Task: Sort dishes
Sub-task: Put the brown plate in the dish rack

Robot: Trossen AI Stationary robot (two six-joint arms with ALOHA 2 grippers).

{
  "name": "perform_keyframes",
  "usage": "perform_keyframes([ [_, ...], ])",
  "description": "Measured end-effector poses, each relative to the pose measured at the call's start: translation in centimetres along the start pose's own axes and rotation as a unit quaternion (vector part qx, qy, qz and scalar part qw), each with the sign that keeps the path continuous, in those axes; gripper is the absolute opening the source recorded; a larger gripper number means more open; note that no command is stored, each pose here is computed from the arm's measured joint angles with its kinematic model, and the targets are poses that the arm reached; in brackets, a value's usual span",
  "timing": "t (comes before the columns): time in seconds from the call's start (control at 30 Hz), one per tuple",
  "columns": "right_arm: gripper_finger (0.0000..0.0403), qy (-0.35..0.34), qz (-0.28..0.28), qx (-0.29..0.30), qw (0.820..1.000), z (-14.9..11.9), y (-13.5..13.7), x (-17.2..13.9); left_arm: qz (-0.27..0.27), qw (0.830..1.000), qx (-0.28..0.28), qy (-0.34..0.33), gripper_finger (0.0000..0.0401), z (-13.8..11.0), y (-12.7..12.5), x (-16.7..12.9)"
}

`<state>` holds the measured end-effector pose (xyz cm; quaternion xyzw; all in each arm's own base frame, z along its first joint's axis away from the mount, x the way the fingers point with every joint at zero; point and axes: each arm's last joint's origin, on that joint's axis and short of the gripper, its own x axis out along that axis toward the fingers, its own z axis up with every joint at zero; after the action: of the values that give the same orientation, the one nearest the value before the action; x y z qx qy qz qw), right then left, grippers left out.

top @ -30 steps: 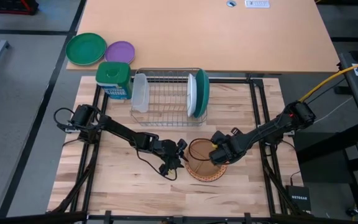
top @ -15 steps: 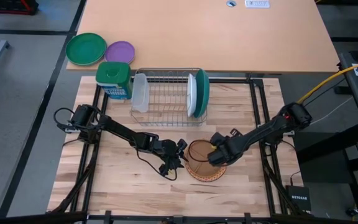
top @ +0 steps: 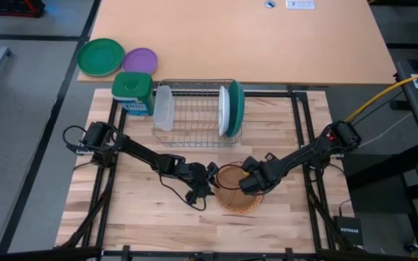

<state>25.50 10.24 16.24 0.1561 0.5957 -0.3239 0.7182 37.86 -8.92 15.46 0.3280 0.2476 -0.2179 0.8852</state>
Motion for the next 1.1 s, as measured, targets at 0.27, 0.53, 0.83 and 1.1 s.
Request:
perform_keyframes([
  [0.27, 0.0104, 0.000, 0.035, 0.009, 0.999, 0.2, 0.6, 0.0, -0.007, 1.000, 0.027, -0.001, 0.0150, 0.2, -0.3, 0.0],
  [0.53, 0.0104, -0.007, 0.059, 0.015, 0.998, 0.4, 1.1, -0.1, -0.034, 0.998, 0.053, 0.027, 0.0150, -0.1, -1.1, -0.1],
  [0.83, 0.0104, -0.008, 0.064, 0.016, 0.998, 0.4, 1.1, -0.1, -0.034, 0.997, 0.066, 0.022, 0.0127, 0.1, -1.3, -0.1],
  [1.1, 0.0104, -0.008, 0.059, 0.015, 0.998, 0.4, 1.1, -0.1, -0.036, 0.997, 0.069, 0.019, 0.0034, 0.1, -1.3, 0.0],
])
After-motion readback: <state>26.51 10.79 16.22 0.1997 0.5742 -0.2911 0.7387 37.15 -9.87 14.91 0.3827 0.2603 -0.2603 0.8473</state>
